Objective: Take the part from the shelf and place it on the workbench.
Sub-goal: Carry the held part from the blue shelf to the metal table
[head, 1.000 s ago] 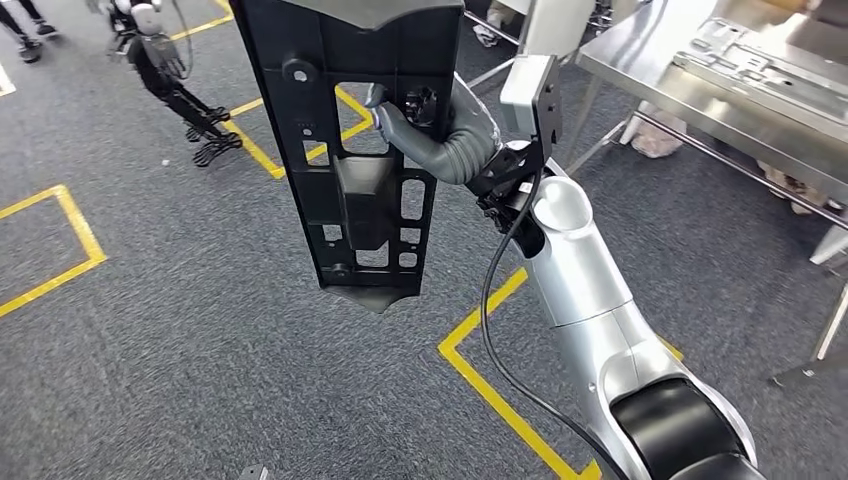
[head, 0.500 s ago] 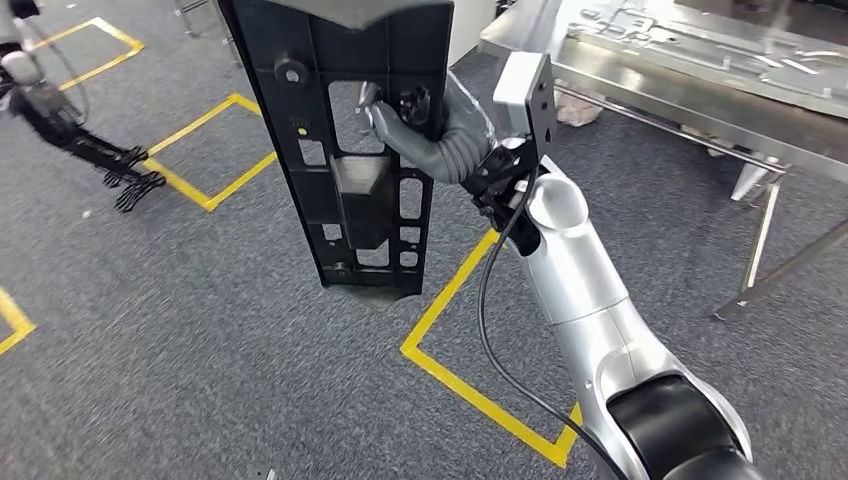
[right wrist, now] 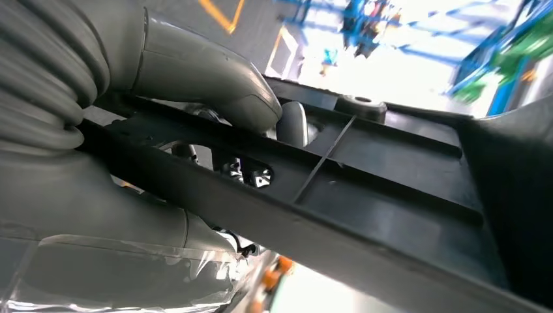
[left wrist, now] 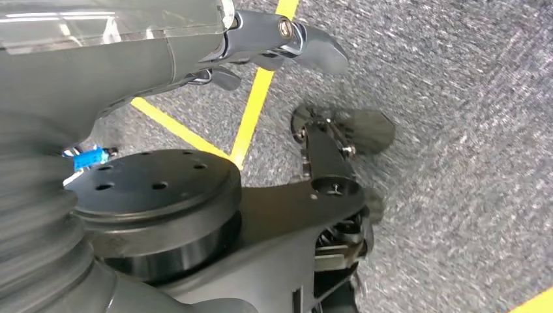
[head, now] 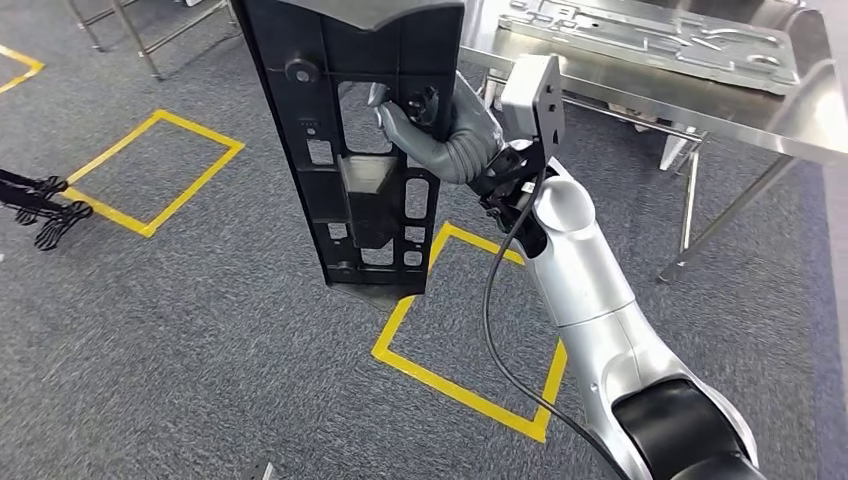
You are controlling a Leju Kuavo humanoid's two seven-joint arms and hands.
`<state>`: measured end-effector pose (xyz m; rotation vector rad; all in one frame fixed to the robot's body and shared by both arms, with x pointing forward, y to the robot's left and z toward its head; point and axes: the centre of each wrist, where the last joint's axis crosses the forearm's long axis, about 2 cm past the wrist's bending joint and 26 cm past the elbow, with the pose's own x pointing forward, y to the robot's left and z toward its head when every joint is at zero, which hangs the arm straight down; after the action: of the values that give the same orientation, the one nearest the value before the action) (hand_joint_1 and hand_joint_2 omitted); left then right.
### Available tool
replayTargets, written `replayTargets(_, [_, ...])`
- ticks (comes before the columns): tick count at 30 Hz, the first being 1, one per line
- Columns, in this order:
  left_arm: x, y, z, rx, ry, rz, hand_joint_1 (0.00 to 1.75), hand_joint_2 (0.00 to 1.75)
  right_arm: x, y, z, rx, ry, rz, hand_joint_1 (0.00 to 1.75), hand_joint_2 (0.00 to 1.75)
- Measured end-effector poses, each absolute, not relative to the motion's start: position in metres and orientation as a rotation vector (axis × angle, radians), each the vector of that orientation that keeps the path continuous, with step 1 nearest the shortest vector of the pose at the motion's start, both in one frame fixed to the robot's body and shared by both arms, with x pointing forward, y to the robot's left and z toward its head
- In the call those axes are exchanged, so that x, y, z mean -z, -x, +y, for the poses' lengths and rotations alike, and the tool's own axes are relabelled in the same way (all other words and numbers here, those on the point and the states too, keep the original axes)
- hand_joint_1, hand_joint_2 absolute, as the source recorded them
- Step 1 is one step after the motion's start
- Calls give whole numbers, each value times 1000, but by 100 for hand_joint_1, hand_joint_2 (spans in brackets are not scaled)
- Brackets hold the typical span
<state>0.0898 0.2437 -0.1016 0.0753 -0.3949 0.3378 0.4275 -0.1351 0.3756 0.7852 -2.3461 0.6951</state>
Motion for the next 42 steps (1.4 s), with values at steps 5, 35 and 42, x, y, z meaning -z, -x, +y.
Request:
replayTargets(5, [102,-90,243,-337,-73,-407,0,175,-374,-428,-136,-683,-724,-2348,175,175])
replayTargets(35, [101,-93,241,-380,16,-502,0,175,-368,-428,-139,-674,-698,-2356,175,175])
replayTargets(42, [101,-93,243,-384,9,-505,0,175,-363,-429,-142,-677,-680,-2350,175,175])
